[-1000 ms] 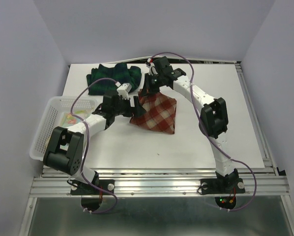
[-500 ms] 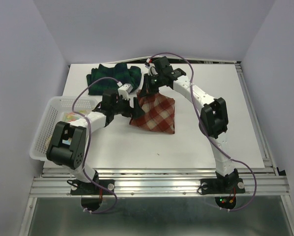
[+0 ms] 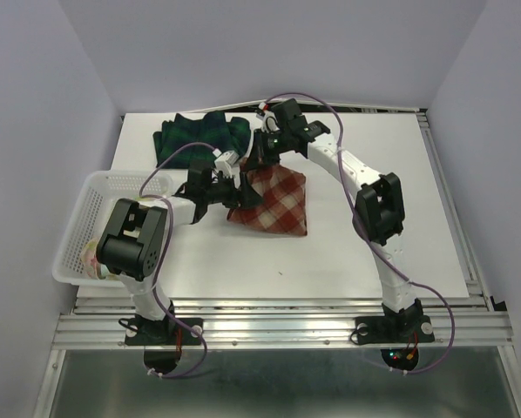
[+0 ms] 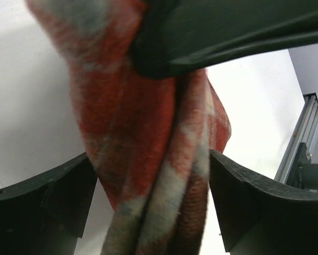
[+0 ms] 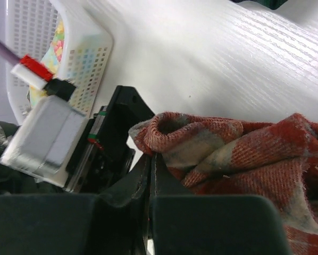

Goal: Fold and stack the skirts
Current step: Neatly place the folded skirt to the corner

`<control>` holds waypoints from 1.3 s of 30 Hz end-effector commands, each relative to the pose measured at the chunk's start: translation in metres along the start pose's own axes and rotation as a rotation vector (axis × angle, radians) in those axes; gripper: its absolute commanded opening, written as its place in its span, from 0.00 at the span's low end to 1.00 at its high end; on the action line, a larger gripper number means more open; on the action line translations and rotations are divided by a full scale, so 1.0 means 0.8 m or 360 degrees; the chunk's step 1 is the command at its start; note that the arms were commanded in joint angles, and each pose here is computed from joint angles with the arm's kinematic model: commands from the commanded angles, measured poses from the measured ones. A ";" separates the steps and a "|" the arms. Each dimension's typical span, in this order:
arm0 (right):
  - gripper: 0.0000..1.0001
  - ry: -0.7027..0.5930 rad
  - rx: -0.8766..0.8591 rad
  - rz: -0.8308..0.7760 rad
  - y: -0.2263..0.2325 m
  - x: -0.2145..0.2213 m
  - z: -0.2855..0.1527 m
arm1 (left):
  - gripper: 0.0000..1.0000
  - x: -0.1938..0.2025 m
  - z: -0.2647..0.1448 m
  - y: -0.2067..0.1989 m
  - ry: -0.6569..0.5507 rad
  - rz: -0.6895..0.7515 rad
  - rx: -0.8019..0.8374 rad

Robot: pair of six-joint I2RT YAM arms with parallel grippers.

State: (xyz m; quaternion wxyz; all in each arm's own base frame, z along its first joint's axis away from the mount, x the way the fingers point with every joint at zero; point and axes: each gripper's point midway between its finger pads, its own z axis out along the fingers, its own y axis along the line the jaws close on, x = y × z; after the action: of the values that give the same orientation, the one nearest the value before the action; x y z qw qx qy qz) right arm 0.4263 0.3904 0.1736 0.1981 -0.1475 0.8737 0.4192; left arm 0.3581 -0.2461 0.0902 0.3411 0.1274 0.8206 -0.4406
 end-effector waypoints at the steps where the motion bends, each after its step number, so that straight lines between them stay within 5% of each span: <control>1: 0.01 -0.0218 -0.0172 -0.0125 0.058 -0.053 -0.050 | 0.86 -0.020 0.010 0.004 -0.0091 -0.0053 -0.0014; 8: 0.05 -0.0301 -0.0043 -0.0133 0.036 -0.069 -0.050 | 0.41 -0.038 0.011 0.017 -0.0170 -0.0108 -0.0134; 12: 0.61 -0.0407 0.0106 -0.0079 -0.003 -0.094 -0.070 | 0.00 -0.054 0.004 0.047 -0.0175 -0.0054 -0.0412; 15: 0.84 -0.0495 0.0245 -0.0031 -0.040 -0.112 -0.099 | 0.00 -0.070 0.000 0.072 -0.0101 0.0064 -0.0637; 16: 1.00 -0.0528 0.0272 -0.0025 -0.044 -0.118 -0.114 | 0.00 -0.085 0.004 0.073 -0.0104 0.0108 -0.0662; 19: 1.00 -0.0586 0.0383 0.0024 -0.086 -0.125 -0.149 | 0.00 -0.088 0.006 0.096 0.0022 0.0263 -0.0811; 23: 1.00 -0.0582 0.0450 0.0082 -0.127 -0.111 -0.188 | 0.00 -0.155 0.017 0.090 0.0043 0.0605 -0.0914; 28: 1.00 -0.0529 0.0473 0.0152 -0.159 -0.079 -0.214 | 0.27 -0.220 0.030 0.086 0.0019 0.0830 -0.1060; 30: 1.00 -0.0517 0.0479 0.0153 -0.164 -0.072 -0.218 | 0.31 -0.237 0.033 0.080 -0.0014 0.0850 -0.1055; 39: 1.00 -0.0468 0.0471 0.0156 -0.168 -0.052 -0.219 | 0.17 -0.319 0.016 0.045 -0.0256 0.0967 -0.1021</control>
State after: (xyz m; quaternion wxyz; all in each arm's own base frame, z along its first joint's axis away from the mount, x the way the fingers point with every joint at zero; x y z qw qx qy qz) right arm 0.4841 0.1699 0.1715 0.2888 0.0170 0.9096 0.2982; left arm 0.5505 -0.2235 0.1615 0.4605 0.2210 0.8571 -0.0670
